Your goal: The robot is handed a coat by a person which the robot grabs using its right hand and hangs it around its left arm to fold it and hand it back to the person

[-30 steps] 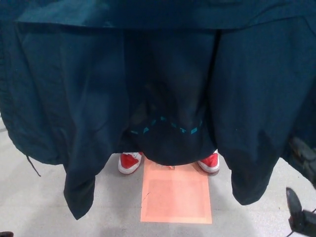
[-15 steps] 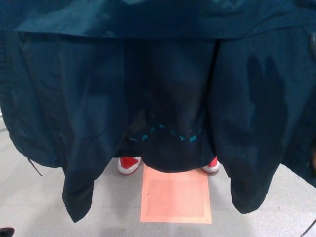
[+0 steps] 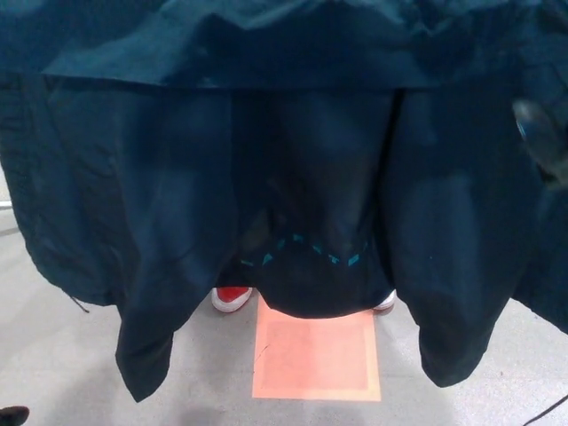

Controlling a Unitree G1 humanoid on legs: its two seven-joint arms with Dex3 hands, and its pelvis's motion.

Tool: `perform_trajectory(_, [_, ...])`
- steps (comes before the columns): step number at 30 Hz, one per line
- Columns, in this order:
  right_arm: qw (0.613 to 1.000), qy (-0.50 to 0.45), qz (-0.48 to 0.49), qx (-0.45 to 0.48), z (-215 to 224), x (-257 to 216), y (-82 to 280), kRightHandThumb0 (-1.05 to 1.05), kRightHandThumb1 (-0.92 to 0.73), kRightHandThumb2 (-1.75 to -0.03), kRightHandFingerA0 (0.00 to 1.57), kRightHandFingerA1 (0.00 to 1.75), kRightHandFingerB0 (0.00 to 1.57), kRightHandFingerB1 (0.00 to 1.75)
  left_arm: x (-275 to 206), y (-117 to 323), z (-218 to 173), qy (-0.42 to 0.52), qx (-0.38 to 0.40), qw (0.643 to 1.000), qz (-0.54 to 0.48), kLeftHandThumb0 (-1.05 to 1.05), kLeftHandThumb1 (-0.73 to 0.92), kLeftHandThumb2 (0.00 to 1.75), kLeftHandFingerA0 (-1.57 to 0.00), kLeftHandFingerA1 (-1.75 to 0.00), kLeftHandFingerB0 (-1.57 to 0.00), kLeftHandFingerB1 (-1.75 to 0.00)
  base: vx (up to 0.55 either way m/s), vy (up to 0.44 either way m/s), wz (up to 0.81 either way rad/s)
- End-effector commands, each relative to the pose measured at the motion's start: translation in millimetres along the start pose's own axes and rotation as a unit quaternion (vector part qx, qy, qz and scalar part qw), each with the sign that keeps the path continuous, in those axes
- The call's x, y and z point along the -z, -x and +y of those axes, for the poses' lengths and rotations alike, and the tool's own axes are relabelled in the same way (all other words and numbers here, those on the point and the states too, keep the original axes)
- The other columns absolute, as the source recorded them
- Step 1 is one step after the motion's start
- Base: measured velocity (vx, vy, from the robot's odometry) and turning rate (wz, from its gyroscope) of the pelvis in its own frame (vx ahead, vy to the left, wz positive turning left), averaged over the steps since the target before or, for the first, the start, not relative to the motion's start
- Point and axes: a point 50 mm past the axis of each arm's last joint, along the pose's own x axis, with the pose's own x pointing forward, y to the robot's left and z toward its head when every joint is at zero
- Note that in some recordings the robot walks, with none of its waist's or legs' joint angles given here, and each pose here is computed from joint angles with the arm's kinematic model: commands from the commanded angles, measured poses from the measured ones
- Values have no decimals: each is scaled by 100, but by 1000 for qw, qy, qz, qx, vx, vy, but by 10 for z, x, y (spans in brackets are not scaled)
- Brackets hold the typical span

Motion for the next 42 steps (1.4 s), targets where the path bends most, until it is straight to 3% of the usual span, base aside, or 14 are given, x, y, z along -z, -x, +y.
perform_trajectory(1, [976, 27, 149, -154, -52, 388, -396, -89, -89, -122, 0, 12, 0, 14, -92, 0, 70, -16, -5, 1000, -26, -33, 62, 115, 0, -47, 0, -47, 0, 0, 0])
perform_trajectory(2, [972, 33, 160, -167, -34, 445, -470, -90, -81, -98, 0, 4, 0, 13, -102, -1, 74, -33, -10, 999, -27, -66, 92, 73, -22, -32, -17, -31, 0, 0, 0])
perform_trajectory(13, [936, 84, 232, -249, 75, 710, -912, -92, -85, -121, 0, 13, 0, 16, -48, 17, 58, -31, -6, 999, -22, -33, 60, 114, 0, -47, 0, -47, 0, 0, 0])
perform_trajectory(18, [910, 78, 268, -308, 117, 799, -1022, -95, -72, -92, 0, 4, 0, 13, -16, 27, 44, -27, -6, 999, -20, -34, 59, 114, 0, -46, 0, -46, 0, 0, 0])
perform_trajectory(21, [893, 88, 274, -346, 150, 805, -1041, -94, -74, -115, 0, 10, 0, 13, -29, 30, 51, -30, -4, 999, -27, -33, 60, 114, -1, -47, -1, -46, 0, 0, 0])
perform_trajectory(22, [889, 85, 275, -355, 158, 809, -1042, -95, -72, -113, 0, 10, 0, 13, -38, 28, 49, -30, -3, 999, -29, -67, 92, 72, -21, -32, -18, -30, 0, 0, 0])
perform_trajectory(27, [865, 55, 260, -425, 226, 750, -1066, -95, -67, -110, 0, 10, 0, 14, -50, 27, 58, -28, -2, 999, -33, -68, 92, 72, -21, -32, -17, -30, 0, 0, 0])
perform_trajectory(28, [856, 39, 252, -450, 251, 704, -1081, -101, -68, -88, 0, 7, 0, 16, -59, 25, 62, -28, -1, 999, -34, -67, 92, 73, -22, -32, -17, -30, 0, 0, 0])
perform_trajectory(30, [851, 6, 251, -462, 267, 686, -1091, -97, -65, -106, 0, 9, 0, 13, -61, 23, 59, -30, 2, 999, -32, -66, 92, 73, -21, -32, -16, -30, 0, 0, 0])
perform_trajectory(31, [845, -18, 248, -474, 282, 667, -1100, -105, -69, -106, 0, 2, 0, 6, -60, 24, 53, -23, 7, 999, -34, -33, 61, 115, 0, -46, 0, -47, 0, 0, 0])
perform_trajectory(38, [822, -131, 251, -495, 291, 550, -1187, -101, -61, -95, 0, 0, 0, 0, -63, 29, 69, -19, 7, 999, -36, -32, 62, 115, 0, -47, 0, -47, 0, 0, 0])
perform_trajectory(39, [818, -140, 256, -496, 291, 531, -1208, -87, -65, -60, 0, 12, 0, 6, -63, 29, 70, -21, 7, 999, -36, -32, 62, 115, 0, -46, 0, -47, 0, 0, 0])
perform_trajectory(40, [821, -112, 251, -501, 292, 503, -1237, -91, -55, -96, 1, 16, 0, 9, -64, 34, 73, -18, 9, 999, -41, -32, 62, 115, 0, -47, 0, -47, 0, 0, 0])
perform_trajectory(42, [825, -32, 241, -510, 323, 463, -1287, -99, -57, -100, 0, 0, 0, 2, -53, 41, 80, -21, 11, 999, -39, -33, 60, 114, 0, -47, 0, -47, 0, 0, 0])
